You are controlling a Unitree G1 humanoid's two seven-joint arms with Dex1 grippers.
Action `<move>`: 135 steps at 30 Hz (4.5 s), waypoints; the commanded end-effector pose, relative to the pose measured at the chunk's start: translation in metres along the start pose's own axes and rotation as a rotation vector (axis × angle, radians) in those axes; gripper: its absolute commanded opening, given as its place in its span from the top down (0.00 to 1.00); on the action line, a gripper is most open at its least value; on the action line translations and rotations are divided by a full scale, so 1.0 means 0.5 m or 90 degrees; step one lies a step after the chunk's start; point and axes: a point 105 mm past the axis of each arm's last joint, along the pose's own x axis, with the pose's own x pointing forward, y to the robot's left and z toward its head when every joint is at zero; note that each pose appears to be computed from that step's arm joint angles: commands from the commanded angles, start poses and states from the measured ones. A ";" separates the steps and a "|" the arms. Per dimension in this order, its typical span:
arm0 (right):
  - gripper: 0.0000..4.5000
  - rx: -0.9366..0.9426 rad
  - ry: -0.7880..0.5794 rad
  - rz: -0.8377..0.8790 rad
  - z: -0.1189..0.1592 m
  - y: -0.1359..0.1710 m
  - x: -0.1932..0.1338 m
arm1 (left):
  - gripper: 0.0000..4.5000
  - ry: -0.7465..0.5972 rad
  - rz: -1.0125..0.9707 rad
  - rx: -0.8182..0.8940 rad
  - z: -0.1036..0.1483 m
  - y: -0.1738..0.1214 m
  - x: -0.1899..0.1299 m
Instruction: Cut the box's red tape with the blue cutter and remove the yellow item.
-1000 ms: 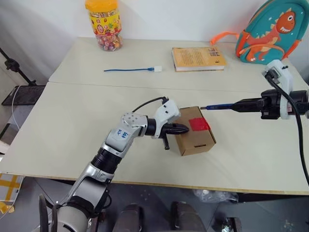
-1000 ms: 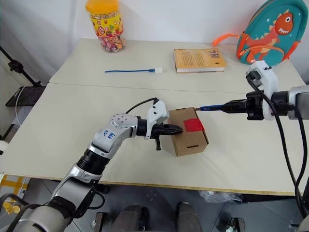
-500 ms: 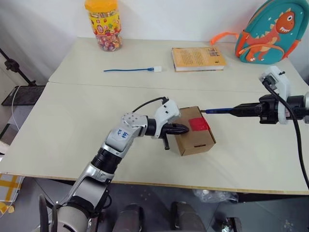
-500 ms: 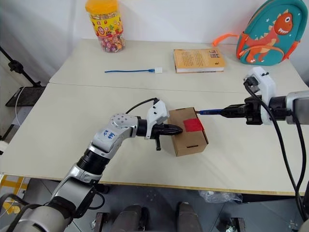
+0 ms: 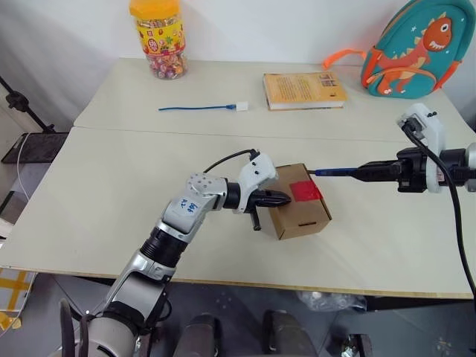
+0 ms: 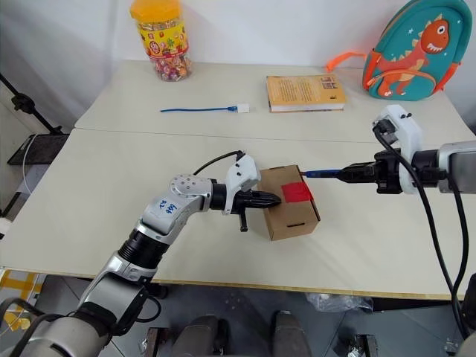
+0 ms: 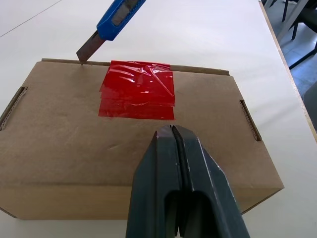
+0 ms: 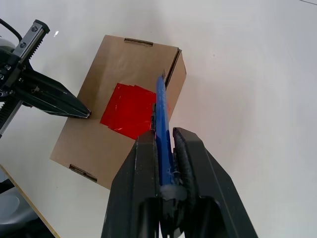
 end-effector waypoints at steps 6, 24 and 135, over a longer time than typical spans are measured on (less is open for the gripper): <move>0.96 0.010 0.002 -0.008 -0.013 -0.009 -0.028 | 1.00 0.030 -0.016 -0.020 -0.029 -0.016 0.009; 0.96 0.021 -0.011 0.004 -0.019 -0.005 -0.041 | 1.00 0.041 -0.032 -0.024 -0.034 -0.025 0.008; 0.96 -0.059 0.029 -0.036 0.009 0.046 0.018 | 1.00 0.080 0.006 -0.064 -0.044 0.028 0.003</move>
